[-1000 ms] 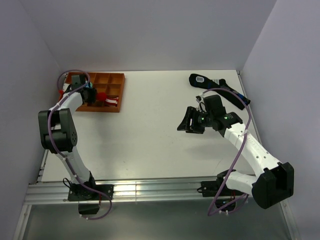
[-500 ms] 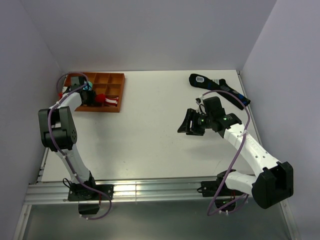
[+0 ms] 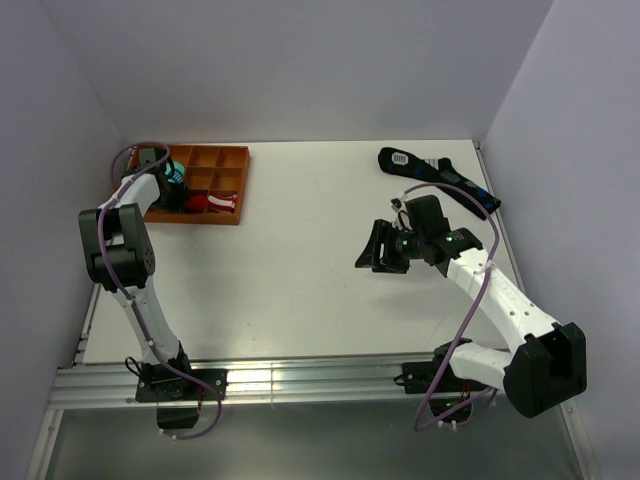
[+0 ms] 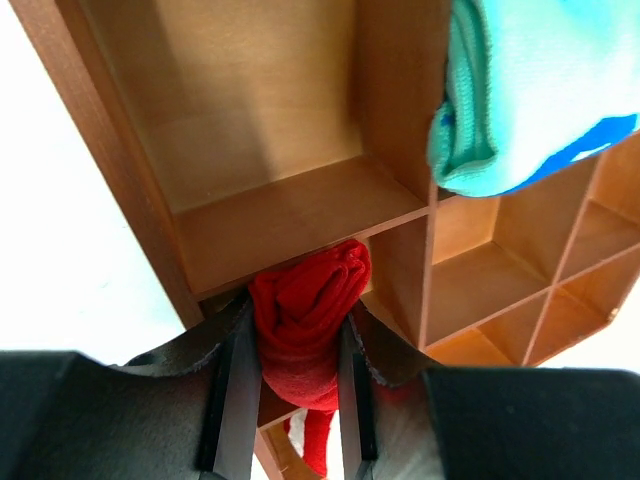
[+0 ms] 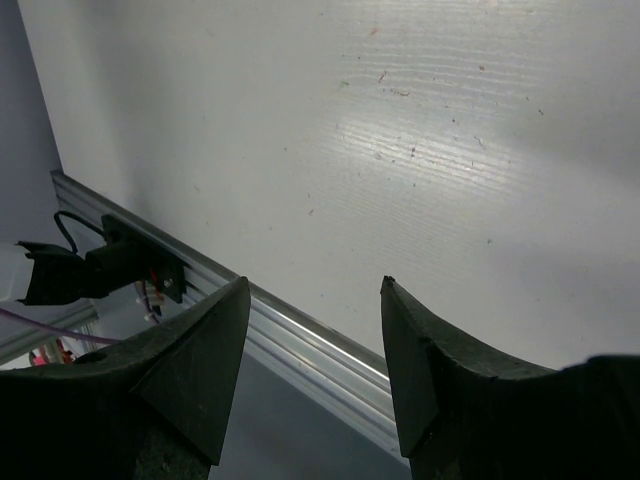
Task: Roll the socks
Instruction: Place the sock in the storage box.
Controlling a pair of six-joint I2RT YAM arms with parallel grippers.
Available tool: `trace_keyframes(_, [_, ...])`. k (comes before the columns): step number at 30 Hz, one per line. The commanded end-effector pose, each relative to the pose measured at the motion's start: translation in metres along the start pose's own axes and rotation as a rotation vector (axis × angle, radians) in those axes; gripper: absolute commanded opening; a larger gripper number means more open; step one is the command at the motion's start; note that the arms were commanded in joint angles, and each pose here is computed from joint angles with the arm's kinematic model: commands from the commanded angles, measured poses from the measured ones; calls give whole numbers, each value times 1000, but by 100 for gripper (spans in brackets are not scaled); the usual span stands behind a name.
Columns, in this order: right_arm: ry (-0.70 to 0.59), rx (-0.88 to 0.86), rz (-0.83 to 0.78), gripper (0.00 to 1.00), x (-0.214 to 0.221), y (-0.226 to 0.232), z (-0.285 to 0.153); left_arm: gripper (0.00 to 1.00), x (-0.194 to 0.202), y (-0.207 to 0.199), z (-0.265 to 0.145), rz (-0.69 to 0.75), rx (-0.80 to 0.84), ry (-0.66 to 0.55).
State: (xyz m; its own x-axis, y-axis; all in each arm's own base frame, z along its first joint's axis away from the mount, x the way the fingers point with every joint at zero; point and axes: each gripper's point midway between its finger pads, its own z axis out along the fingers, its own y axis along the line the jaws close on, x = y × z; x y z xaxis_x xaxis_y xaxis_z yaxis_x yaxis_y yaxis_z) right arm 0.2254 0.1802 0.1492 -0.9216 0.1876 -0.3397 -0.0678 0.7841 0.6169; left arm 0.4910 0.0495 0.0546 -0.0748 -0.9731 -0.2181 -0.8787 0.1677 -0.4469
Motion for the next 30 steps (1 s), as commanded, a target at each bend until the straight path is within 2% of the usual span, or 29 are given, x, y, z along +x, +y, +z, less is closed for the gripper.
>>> trace_keyframes(1, [-21,-23,-20,62,-6,3,-1,0,-5,21,3,39,-106,2])
trace_keyframes(8, [-21,-27,-20,62,-5,3,-1,0,-6,34,8,-35,-225,-8])
trace_keyframes(19, [-21,-27,-20,62,-3,3,-2,2,-6,15,10,-68,-229,-14])
trace_keyframes(20, [-22,-27,-21,62,-3,3,-2,4,-6,11,10,-66,-213,-15])
trace_keyframes(24, [-20,-28,-22,62,-3,3,-2,26,-5,4,9,-68,-201,-10])
trace_keyframes(30, [-21,-29,-24,62,-3,3,-2,40,-6,-9,5,-56,-147,-1])
